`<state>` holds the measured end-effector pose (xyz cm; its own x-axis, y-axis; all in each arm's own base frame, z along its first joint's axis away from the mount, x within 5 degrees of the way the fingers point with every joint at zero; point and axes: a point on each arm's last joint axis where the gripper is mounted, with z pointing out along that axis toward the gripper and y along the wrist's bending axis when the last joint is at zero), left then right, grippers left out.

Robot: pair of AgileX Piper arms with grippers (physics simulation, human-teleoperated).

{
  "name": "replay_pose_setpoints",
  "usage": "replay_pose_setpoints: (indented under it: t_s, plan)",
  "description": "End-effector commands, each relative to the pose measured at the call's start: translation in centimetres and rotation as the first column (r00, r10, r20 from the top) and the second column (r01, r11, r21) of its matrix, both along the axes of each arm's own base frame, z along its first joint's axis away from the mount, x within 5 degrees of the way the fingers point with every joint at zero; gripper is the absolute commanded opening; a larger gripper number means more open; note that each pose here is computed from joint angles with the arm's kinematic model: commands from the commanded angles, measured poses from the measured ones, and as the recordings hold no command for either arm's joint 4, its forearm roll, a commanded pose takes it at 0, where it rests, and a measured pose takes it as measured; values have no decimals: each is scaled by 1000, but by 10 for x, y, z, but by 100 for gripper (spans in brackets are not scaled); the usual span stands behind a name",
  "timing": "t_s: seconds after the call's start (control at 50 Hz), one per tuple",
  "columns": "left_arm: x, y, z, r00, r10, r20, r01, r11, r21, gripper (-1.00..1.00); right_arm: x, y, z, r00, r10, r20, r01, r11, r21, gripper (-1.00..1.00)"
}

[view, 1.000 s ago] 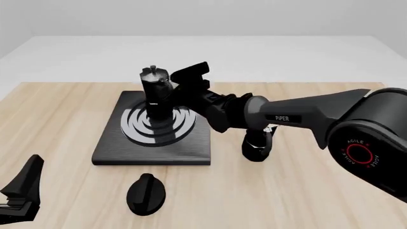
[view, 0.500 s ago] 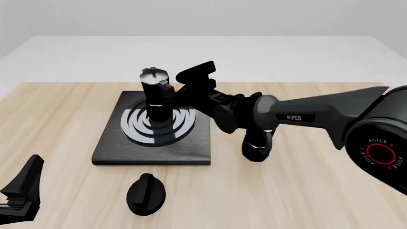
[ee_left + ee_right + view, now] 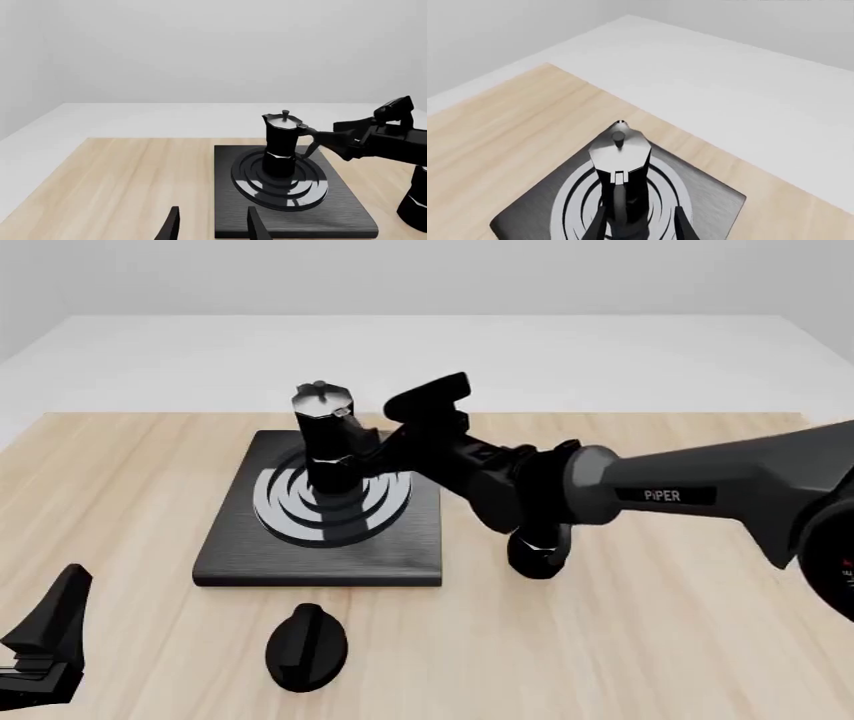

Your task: Put the right moka pot on the stove.

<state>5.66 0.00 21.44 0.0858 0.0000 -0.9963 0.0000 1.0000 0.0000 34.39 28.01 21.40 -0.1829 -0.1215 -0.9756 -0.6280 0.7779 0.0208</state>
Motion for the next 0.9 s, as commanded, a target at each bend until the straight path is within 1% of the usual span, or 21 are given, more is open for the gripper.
replay_pose_setpoints:
  t_s: [0.02,0.18,0.26,0.42,0.54,0.64,0.76,0.9]
  plan:
    - [0,0,0,1000,0,0,0,1000,0,100,-14,-8,10,1000,7,6,-7,1000,5,100]
    - [0,0,0,1000,0,0,0,1000,0,100,-24,-14,20,1000,9,18,-9,1000,14,100]
    - [0,0,0,1000,0,0,0,1000,0,100,-26,-15,17,1000,14,19,-14,1000,6,100]
    - [0,0,0,1000,0,0,0,1000,0,100,-37,-21,22,1000,19,19,-19,1000,13,100]
    - [0,0,0,1000,0,0,0,1000,0,100,-45,-26,25,1000,21,20,-21,1000,8,100]
    - [0,0,0,1000,0,0,0,1000,0,100,-51,-33,32,999,19,29,-19,1000,10,100]
    - [0,0,0,1000,0,0,0,1000,0,100,-57,-40,33,999,18,35,-18,1000,5,100]
    - [0,0,0,1000,0,0,0,1000,0,100,-66,-57,40,999,-5,50,4,1000,23,100]
